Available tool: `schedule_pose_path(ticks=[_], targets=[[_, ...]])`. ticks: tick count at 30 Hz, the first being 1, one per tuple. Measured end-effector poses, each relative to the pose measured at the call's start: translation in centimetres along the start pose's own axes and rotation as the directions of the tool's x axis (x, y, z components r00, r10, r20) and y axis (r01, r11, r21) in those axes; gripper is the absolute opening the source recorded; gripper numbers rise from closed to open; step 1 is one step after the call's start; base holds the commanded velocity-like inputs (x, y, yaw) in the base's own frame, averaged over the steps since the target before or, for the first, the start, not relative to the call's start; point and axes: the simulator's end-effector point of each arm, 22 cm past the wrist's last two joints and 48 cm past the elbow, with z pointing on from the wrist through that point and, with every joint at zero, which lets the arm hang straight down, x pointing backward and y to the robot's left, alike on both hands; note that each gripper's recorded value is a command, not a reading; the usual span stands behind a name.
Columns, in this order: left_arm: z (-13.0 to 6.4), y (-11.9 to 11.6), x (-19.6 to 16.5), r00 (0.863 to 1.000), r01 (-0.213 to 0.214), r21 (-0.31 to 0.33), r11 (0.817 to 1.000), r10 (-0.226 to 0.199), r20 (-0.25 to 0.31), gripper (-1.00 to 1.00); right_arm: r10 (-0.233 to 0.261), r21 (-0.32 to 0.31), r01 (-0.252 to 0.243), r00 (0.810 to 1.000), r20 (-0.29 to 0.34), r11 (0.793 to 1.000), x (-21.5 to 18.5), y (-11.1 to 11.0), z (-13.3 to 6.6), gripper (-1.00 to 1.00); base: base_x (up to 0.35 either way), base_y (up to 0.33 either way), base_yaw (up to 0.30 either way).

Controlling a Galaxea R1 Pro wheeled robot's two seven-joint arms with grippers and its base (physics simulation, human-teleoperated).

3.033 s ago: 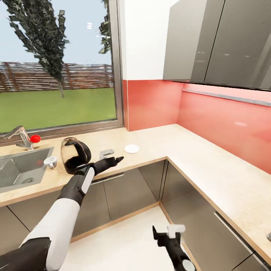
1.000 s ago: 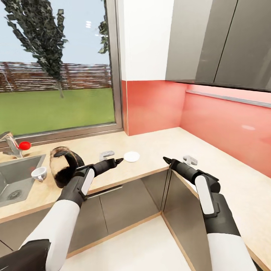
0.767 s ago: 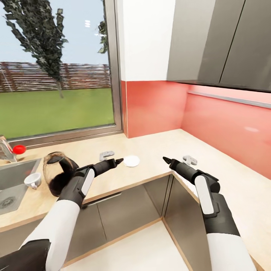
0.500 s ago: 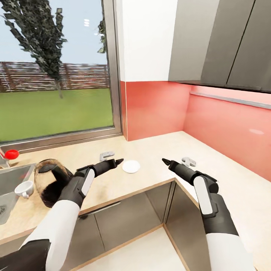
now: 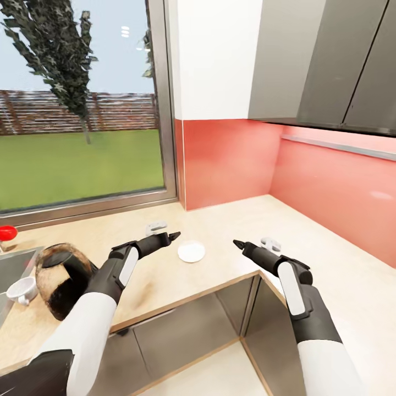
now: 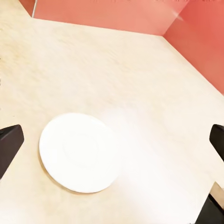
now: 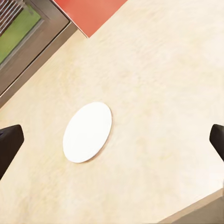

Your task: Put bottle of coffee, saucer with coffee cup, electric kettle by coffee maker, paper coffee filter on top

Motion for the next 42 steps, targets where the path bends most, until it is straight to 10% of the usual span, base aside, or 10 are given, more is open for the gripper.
schedule_pose_path(ticks=[29,42], targets=[[0.0,0.6,1.3,1.0,0.009,-0.013,1.0,-0.009,-0.017,1.0,-0.037,-0.02,0.034,0.993,-0.115,0.999,5.0,1.5,1.8,1.0,0.213,0.0,0.0],[-0.5,1.9,4.0,0.998,0.027,-0.03,0.999,-0.029,-0.048,1.0,0.039,-0.061,-0.059,0.959,-0.281,0.996,12.6,1.0,3.3,1.0,0.016,0.0,0.0]])
